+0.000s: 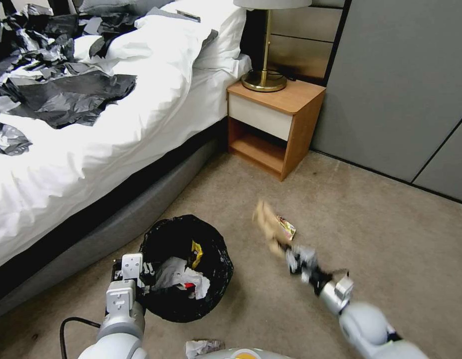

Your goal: Pick up the trash bin, then pick up the garbage from the floor and place it into the trash bin.

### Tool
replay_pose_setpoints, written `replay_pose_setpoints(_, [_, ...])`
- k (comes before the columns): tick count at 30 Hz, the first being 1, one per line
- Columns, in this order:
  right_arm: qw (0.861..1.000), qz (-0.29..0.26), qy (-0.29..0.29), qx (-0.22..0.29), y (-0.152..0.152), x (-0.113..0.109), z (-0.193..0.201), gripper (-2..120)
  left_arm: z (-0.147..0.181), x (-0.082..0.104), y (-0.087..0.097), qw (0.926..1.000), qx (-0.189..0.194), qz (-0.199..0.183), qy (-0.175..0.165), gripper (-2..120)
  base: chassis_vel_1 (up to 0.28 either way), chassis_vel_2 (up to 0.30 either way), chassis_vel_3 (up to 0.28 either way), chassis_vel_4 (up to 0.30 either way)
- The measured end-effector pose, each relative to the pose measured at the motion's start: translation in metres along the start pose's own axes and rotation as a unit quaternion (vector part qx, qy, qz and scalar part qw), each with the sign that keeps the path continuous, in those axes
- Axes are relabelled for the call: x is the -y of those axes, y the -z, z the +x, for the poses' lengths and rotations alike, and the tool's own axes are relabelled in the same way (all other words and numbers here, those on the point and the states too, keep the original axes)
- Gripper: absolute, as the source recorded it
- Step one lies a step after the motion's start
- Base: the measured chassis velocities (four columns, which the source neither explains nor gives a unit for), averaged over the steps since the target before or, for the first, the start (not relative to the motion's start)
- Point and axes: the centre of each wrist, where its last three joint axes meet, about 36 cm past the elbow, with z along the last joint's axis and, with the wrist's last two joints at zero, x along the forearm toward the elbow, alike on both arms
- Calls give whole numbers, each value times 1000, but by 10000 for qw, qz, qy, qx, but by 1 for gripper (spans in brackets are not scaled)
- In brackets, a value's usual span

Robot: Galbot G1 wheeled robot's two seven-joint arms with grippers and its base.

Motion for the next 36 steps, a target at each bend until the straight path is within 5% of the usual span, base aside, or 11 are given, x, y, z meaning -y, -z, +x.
replay_pose_setpoints(3, [9988, 16, 204, 436, 33, -6, -13, 0, -1, 1, 0, 10000, -6, 2, -8, 1, 0, 0, 0, 0])
replay_pose_setpoints(4, [9926, -36, 718, 975, 79, -33, -28, 0, -1, 2, -1, 10000, -16, 5, -25, 1, 0, 0, 0, 0])
replay_pose_setpoints(7, [9876, -152, 1152, 1053, 92, -62, -30, 0, -1, 3, -2, 10000, -24, -1, -28, 1, 0, 0, 0, 0])
replay_pose_setpoints(13, [9821, -159, 1750, 674, 71, -100, -28, 0, 0, 4, -3, 10000, -29, -8, -38, 1, 0, 0, 0, 0])
replay_pose_setpoints(17, [9788, -170, 2035, 159, 31, -123, -28, 0, 0, 4, -3, 10000, -34, -17, -34, 1, 0, 0, 0, 0])
replay_pose_setpoints(31, [9769, -138, 2090, -435, -16, -132, -22, 0, 1, 6, -4, 10000, -40, -26, -34, 1, 0, 0, 0, 0])
replay_pose_setpoints(36, [9772, -136, 2058, -494, -17, -133, -20, 18, 1, 6, -4, 10000, -37, -37, -37, 1, 0, 0, 0, 0])
